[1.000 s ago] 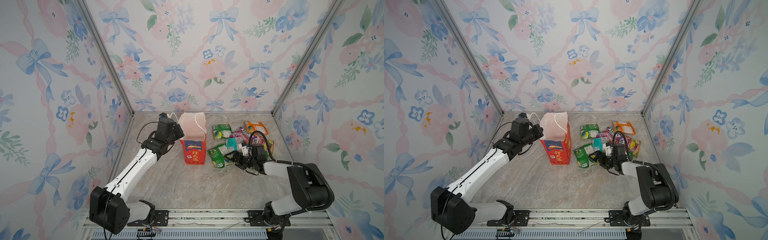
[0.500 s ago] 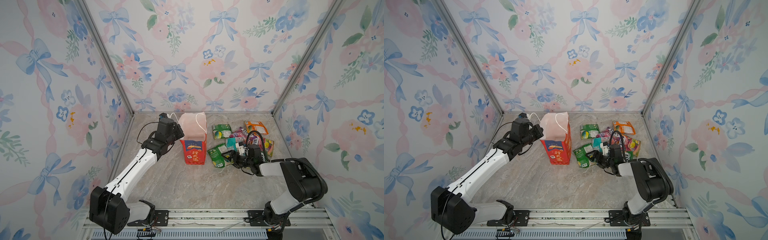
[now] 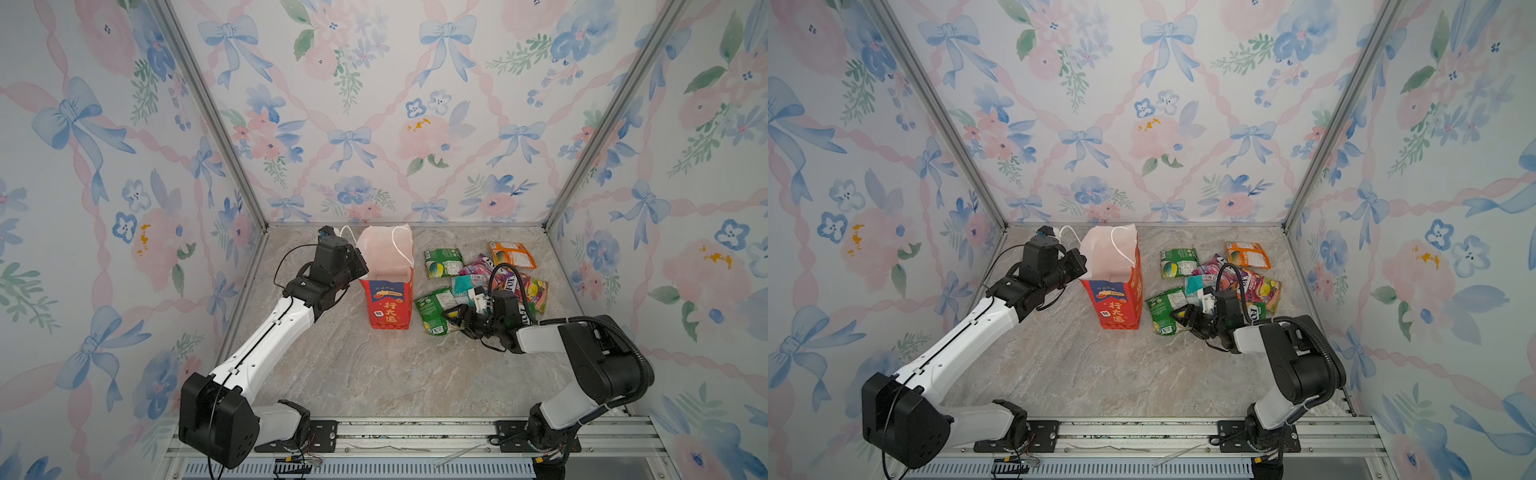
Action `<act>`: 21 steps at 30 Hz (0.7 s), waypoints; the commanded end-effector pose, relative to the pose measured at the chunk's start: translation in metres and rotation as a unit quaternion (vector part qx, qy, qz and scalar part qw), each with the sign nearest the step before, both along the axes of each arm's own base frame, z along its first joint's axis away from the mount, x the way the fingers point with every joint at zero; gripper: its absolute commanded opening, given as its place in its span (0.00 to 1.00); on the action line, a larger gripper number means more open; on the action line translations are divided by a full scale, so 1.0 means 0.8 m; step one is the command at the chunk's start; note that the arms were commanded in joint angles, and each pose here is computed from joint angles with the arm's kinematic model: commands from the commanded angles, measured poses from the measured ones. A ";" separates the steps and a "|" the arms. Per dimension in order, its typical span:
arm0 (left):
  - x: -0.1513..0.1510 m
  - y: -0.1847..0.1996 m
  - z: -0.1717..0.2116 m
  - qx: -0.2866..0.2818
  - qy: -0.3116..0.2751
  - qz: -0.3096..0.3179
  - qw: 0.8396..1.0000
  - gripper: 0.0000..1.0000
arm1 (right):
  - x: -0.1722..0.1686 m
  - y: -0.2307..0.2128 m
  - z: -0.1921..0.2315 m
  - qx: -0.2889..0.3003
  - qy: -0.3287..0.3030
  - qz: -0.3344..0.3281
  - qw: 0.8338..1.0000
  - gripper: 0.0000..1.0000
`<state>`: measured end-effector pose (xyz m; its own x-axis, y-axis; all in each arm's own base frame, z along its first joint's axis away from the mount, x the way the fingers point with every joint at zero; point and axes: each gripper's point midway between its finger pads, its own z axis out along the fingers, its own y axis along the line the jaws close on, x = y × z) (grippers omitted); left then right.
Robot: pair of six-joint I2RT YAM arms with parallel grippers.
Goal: Place the snacks into the paper bag
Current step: 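Close the right gripper on the green candy packet's edge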
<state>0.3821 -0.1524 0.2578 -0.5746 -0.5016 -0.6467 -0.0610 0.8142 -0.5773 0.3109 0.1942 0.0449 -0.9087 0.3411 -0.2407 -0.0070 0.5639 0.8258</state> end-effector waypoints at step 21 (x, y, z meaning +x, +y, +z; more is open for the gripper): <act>-0.007 -0.004 -0.017 0.004 0.018 -0.008 1.000 0.00 | -0.007 0.000 0.025 -0.063 -0.001 0.037 0.997 0.44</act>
